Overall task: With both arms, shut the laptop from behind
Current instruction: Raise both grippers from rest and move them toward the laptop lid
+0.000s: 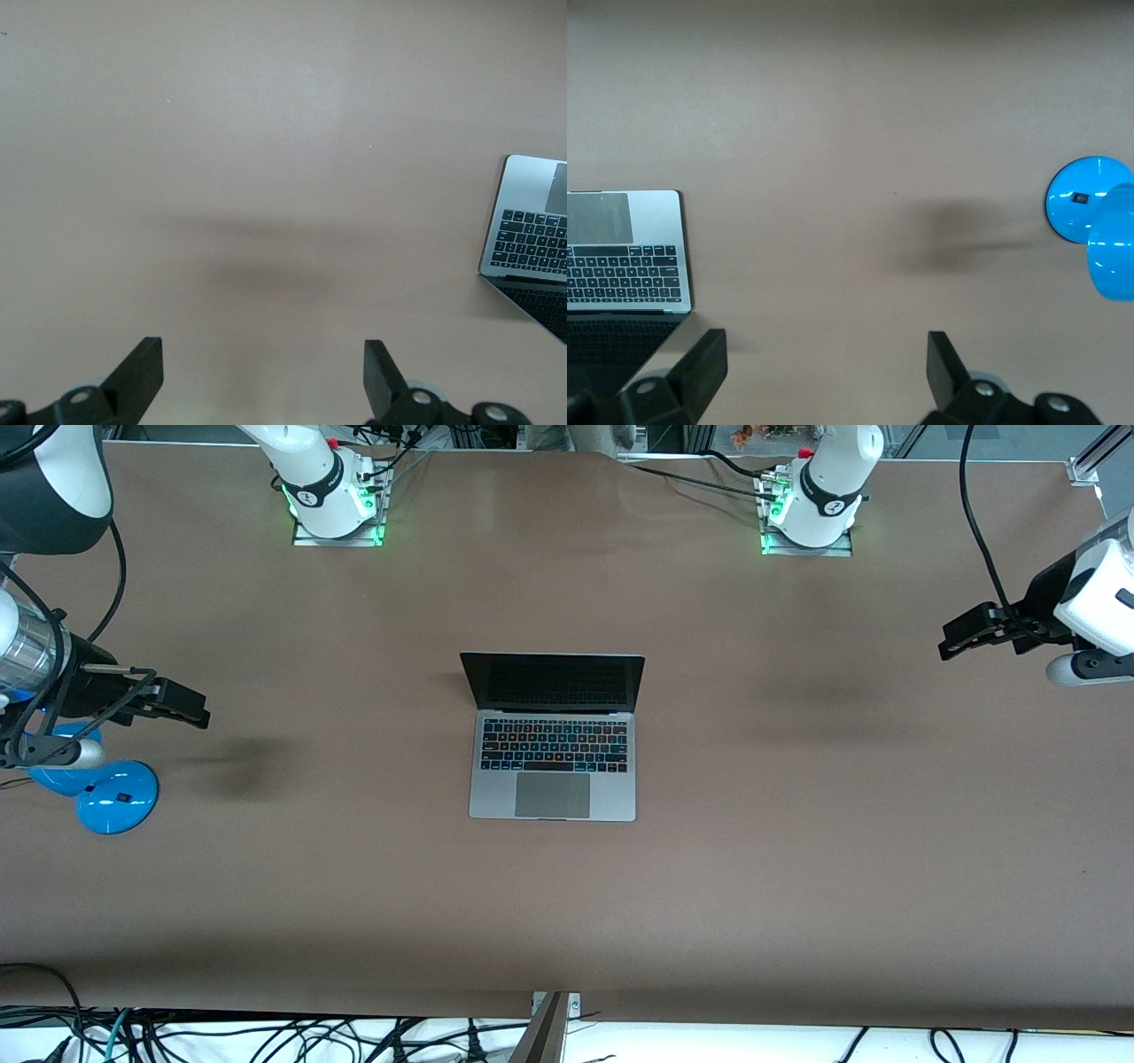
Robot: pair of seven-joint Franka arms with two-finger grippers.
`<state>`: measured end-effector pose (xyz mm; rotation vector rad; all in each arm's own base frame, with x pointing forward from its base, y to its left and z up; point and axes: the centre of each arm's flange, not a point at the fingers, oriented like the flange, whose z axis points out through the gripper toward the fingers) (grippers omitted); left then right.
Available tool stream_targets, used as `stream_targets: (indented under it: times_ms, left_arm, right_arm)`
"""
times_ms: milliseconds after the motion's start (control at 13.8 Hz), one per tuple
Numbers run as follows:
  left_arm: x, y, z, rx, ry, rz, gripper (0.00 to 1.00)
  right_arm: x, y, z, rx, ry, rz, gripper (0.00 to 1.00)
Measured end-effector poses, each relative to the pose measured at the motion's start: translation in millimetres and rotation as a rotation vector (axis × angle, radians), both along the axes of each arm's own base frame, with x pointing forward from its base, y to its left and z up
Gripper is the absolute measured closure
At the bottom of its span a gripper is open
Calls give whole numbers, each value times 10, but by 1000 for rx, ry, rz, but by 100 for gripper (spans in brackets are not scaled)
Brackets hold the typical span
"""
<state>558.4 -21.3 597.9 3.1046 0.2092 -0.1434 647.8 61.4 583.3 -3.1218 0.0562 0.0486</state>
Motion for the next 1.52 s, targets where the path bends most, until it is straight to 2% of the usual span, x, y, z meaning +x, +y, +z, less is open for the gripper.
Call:
stream_targets:
  times_ms: [869, 1158, 1520]
  left_arm:
    - [-52, -194, -56, 32, 0, -42, 0]
    - [-88, -500, -70, 34, 3, -71, 0]
    - [-266, -1301, -65, 46, 7, -88, 0]
  right_arm:
    - [1, -31, 0, -1, 1, -3, 0]
    - [0, -15, 1, 4, 1, 0, 0]
    - [-68, 416, 9, 89, 19, 64, 0]
